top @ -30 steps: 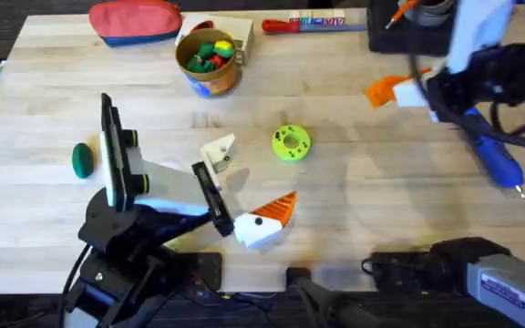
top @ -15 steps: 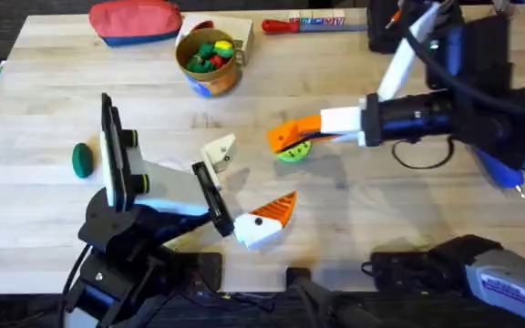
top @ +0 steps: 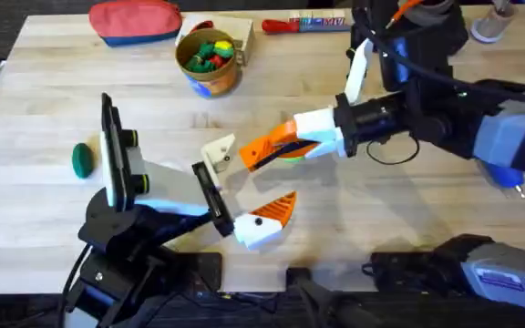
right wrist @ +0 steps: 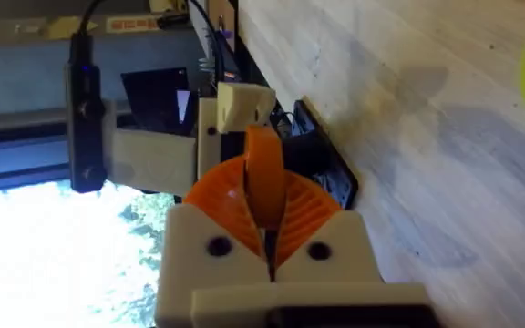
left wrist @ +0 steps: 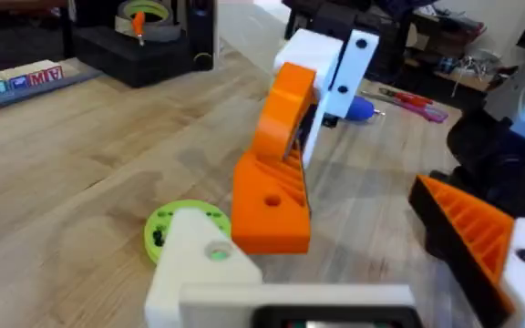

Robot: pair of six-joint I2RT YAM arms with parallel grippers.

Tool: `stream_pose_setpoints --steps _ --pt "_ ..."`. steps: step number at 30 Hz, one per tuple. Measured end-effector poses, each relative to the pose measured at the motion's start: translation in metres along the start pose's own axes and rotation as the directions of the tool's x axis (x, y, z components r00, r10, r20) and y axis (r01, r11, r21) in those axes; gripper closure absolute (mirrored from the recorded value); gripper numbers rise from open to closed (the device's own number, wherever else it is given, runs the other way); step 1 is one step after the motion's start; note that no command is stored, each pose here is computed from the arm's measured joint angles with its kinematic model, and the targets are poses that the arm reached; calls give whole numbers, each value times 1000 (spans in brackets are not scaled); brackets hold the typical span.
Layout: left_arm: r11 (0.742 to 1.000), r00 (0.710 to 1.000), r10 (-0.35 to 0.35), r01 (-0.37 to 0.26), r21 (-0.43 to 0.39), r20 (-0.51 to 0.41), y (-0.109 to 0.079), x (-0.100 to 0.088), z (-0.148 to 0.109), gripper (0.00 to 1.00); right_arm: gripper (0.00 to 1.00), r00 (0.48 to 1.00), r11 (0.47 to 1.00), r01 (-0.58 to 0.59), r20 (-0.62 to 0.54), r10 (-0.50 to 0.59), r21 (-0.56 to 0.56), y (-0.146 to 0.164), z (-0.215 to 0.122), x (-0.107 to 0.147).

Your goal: Pick up the gripper from the table and insert it into the empty holder that is missing its gripper. Then pick up a screw, insert it into the mounting hole, and use the screwdriver to tighten it. Finally, clean up the table by picking up the vegetable and placing it into the bucket.

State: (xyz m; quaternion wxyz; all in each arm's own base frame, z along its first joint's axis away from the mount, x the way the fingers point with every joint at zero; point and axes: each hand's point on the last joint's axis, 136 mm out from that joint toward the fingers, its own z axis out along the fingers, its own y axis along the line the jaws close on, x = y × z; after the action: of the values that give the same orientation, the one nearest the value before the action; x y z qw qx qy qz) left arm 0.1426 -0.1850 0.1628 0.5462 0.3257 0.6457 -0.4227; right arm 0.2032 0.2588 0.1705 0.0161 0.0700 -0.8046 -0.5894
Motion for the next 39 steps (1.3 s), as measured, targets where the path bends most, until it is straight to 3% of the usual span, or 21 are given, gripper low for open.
stream_pose_setpoints --steps 11,23,39 --pt "1000 1000 0 0 -2 0 0 0 0 14 998 1000 999 -1 -7 0 -44 7 11 -10" --pt "999 1000 -14 15 -46 8 9 -1 -1 13 998 999 998 -32 -8 32 -61 5 45 -24" --pt "976 998 -52 60 -209 46 38 -6 -5 13 998 977 997 31 208 -45 67 7 84 -41"
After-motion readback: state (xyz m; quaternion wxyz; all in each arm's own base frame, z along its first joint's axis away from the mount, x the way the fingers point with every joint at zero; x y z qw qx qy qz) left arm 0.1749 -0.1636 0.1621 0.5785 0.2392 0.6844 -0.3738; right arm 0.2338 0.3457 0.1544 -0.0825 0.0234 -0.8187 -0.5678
